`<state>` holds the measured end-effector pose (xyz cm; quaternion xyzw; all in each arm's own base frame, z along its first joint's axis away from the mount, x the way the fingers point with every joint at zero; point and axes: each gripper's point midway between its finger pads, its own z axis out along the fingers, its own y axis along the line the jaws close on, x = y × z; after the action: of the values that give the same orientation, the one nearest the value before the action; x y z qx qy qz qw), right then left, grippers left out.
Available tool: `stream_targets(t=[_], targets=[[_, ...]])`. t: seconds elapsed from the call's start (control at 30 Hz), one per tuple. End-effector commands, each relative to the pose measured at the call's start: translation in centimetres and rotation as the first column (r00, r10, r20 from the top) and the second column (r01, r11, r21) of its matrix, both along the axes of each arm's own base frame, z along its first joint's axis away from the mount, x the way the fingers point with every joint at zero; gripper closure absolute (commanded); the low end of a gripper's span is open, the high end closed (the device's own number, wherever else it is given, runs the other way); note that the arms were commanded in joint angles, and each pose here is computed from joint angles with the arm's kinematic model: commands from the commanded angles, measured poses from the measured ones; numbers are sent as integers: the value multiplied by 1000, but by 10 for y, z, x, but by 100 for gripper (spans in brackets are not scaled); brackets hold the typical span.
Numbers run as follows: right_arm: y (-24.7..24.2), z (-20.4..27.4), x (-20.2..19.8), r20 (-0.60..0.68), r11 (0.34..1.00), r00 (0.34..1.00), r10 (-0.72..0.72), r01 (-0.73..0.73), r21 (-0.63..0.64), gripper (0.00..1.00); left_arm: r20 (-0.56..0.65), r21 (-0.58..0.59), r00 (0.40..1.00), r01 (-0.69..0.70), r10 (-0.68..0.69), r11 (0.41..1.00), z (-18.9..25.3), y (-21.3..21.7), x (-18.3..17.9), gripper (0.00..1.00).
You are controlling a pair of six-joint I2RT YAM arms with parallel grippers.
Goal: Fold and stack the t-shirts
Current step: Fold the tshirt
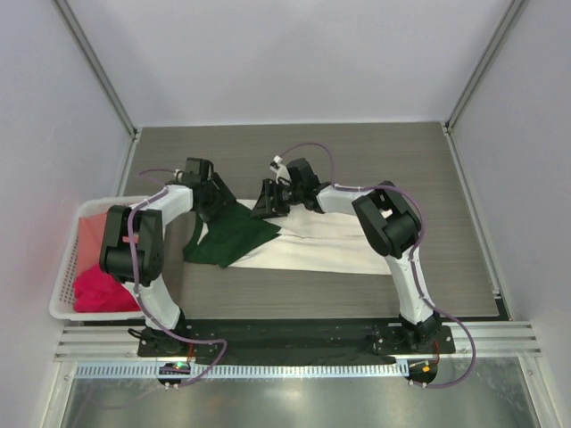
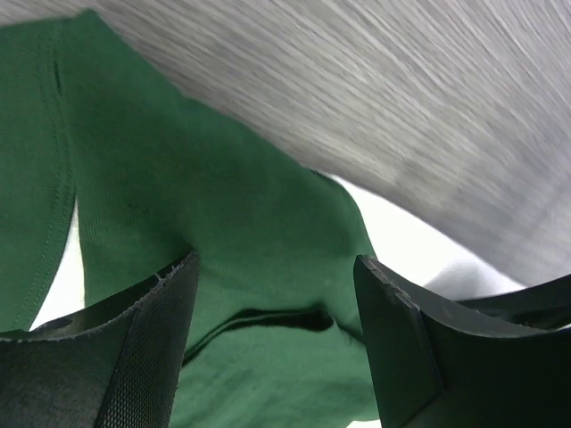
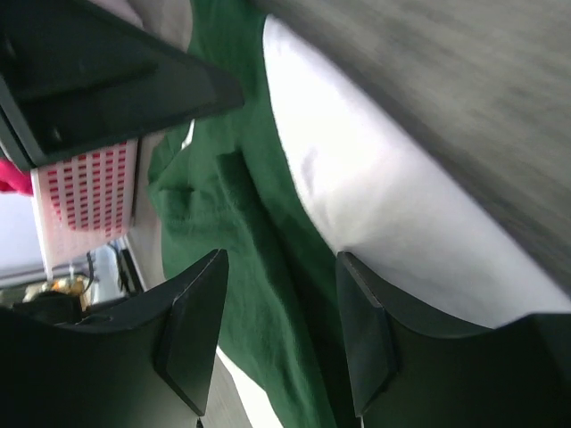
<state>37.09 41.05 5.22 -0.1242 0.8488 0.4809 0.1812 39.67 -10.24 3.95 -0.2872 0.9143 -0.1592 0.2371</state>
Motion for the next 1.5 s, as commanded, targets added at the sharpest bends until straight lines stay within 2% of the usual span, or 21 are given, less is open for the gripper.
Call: stream_targets(t=[0.0,0.17,0.33,0.53,0.67,0.73,0.87,0.9,0.97,1.07,1.23,1.3,1.47], targets=[[17,16,-13,1,990,995,98,-98,97,43,-41,24,997,-62,62,998,1,11,7,28],[12,10,-31,-15,983,990,137,-134,122,44,-94,68,994,-54,61,996,-17,17,10,29],[3,17,-54,-5,968,980,196,-193,158,46,-116,182,989,-68,91,981,-30,37,9,29],[-1,47,-89,16,905,949,315,-306,296,49,-136,185,988,-48,74,982,-37,35,9,29],[-12,54,-117,31,884,929,369,-361,296,50,-141,184,988,-38,64,982,-40,35,10,29],[-24,39,-134,7,891,922,388,-377,254,51,-139,186,988,-39,66,982,-39,35,10,29],[-46,40,-164,43,895,911,410,-411,174,50,-126,199,990,-42,68,979,-37,38,12,29],[-57,31,-176,-9,904,912,409,-404,140,50,-123,199,990,-42,68,979,-36,38,12,29],[-66,27,-179,22,912,916,401,-401,91,48,-122,193,990,-40,64,980,-35,37,12,29],[-71,29,-169,50,942,942,332,-334,24,39,-112,194,992,-38,61,980,-31,36,12,29],[-63,30,-134,109,973,968,227,-221,-65,36,-92,188,994,-34,53,982,-22,36,12,30],[-55,36,-129,156,971,959,236,-225,-85,35,-88,189,995,-31,49,981,-19,36,10,29],[-41,37,-119,309,955,919,245,-173,-242,36,-59,178,997,-34,45,984,-7,34,8,28]])
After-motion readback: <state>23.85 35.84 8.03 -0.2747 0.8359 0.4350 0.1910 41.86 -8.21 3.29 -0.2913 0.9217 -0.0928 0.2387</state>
